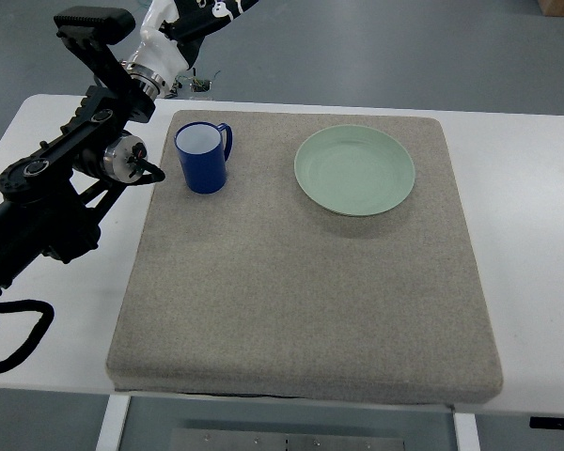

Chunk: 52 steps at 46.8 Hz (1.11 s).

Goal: Place cup left of plate with left hand

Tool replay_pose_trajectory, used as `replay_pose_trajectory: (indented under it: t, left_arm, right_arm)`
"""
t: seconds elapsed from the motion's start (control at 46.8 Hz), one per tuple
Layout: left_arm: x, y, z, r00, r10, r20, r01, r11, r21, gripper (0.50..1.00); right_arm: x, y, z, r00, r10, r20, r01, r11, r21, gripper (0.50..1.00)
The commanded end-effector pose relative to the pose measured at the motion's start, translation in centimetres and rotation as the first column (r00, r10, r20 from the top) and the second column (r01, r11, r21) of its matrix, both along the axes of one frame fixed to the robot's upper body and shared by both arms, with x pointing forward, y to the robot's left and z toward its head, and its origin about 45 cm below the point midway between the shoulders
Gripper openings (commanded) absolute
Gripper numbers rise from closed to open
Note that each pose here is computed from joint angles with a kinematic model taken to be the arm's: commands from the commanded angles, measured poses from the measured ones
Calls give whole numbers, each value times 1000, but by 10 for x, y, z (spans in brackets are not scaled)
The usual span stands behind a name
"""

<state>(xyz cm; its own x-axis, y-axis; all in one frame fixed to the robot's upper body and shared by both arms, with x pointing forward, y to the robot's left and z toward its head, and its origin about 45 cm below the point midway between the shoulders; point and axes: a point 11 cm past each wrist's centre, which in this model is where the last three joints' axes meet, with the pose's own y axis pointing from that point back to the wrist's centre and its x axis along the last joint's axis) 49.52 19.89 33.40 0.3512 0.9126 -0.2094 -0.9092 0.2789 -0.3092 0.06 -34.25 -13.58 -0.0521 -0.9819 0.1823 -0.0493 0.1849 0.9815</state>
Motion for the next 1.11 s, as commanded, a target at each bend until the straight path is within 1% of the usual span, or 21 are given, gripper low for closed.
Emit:
replay_pose_trajectory:
  t: [0.0,0.192,0.299,0.406,0.47,0.64,0.747,0.79,0.854,0.918,0.982,1.089]
  left_arm:
    - [5,5,0,998,45,-33,-47,998,-52,992]
    - [18,33,-7,978,141,-153,-173,961,-214,990]
    - [24,53,-16,963,180,-202,-228,941,-249,990]
    - [26,59,-22,962,161,-221,-216,943,-252,990]
    - [27,65,-30,955,159,-250,-226,937,-267,990]
    - [28,87,-48,930,133,-343,-274,873,-404,990]
    - [29,93,-53,916,154,-369,-308,860,-406,984]
    - [30,90,-54,914,154,-376,-313,858,-408,979]
    - [30,92,-59,894,184,-408,-356,846,-397,973]
    - [33,97,-55,877,222,-427,-398,833,-385,975]
    - [33,98,-52,874,230,-428,-406,830,-382,975]
    - [34,97,-51,878,225,-422,-398,833,-384,990]
  right_arm:
    - [0,0,0,1000,0,0,0,1000,0,934]
    - [0,0,0,1000,0,0,0,1000,0,934]
    - [0,0,0,1000,0,0,0,1000,0,934]
    - [0,0,0,1000,0,0,0,1000,0,934]
    - [0,0,0,1000,0,0,0,1000,0,934]
    - [0,0,0,1000,0,0,0,1000,0,934]
    - [0,0,0,1000,0,-1,0,1000,0,934]
    - [0,0,0,1000,0,0,0,1000,0,934]
    - [0,0,0,1000,0,0,0,1000,0,934]
    - [0,0,0,1000,0,0,0,1000,0,934]
    - [0,0,0,1000,0,0,0,1000,1,934]
    - [0,0,0,1000,0,0,0,1000,1,934]
